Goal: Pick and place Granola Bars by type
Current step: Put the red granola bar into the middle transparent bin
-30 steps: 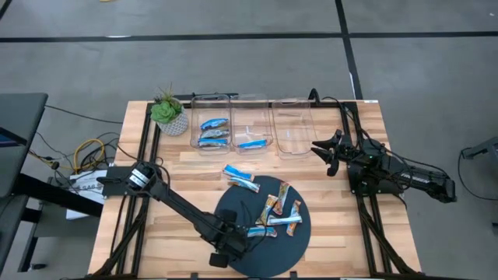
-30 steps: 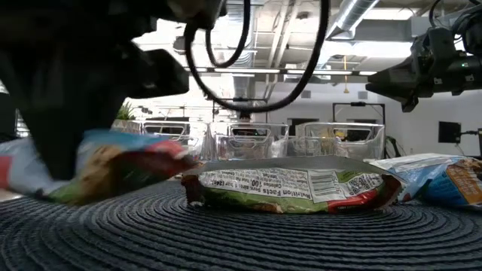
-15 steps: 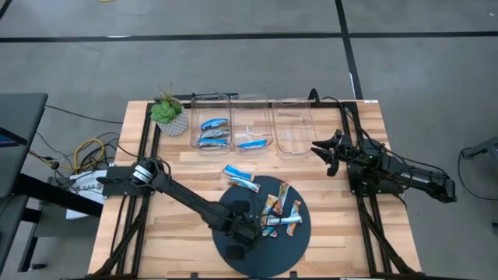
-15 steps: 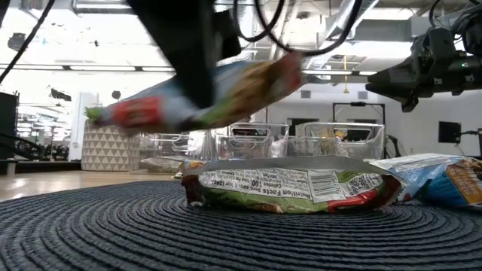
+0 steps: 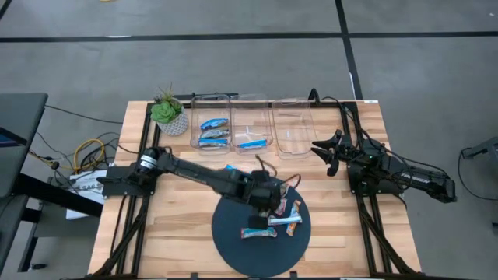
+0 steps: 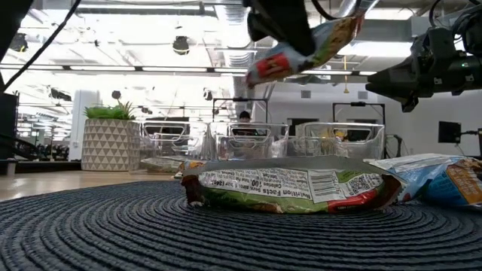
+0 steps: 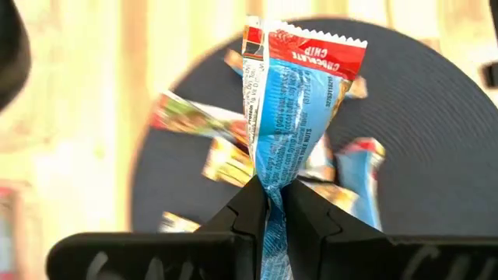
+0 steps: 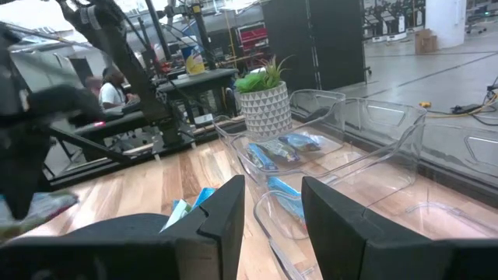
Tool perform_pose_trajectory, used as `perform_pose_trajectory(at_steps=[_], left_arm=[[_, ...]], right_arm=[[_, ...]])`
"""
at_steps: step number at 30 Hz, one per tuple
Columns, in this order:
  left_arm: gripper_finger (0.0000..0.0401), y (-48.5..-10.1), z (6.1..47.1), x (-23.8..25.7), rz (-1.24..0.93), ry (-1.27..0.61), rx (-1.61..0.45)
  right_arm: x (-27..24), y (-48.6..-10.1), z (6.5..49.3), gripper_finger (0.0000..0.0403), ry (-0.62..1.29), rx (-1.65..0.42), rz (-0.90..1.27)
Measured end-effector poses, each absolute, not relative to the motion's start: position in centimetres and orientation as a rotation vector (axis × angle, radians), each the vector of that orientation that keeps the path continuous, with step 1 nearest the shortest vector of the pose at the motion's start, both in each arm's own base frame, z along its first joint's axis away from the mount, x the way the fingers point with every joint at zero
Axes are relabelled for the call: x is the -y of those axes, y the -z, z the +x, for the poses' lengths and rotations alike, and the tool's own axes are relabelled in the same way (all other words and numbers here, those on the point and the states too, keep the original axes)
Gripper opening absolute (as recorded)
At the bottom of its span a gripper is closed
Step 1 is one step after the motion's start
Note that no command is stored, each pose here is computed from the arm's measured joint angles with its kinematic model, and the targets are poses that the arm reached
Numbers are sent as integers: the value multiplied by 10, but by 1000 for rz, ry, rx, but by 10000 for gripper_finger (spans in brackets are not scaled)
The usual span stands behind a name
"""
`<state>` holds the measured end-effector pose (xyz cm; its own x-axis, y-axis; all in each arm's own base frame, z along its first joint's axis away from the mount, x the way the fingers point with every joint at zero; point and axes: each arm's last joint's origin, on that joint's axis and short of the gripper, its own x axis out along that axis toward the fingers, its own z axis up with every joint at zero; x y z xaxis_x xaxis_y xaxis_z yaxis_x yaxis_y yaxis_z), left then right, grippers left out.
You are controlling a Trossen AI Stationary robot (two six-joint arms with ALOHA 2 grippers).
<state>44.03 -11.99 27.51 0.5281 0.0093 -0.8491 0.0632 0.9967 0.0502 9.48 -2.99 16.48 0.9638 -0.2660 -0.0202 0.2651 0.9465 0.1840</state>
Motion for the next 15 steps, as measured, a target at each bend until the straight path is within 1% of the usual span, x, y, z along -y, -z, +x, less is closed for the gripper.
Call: perform_pose_trajectory(at_steps=[10, 15], left_arm=[[29, -291, 453, 73, 129, -9, -970], [29, -291, 453, 67, 143, -23, -970]], right_arm=[[30, -165, 95, 123, 270, 5, 187], [30, -165, 95, 123, 270, 5, 187]])
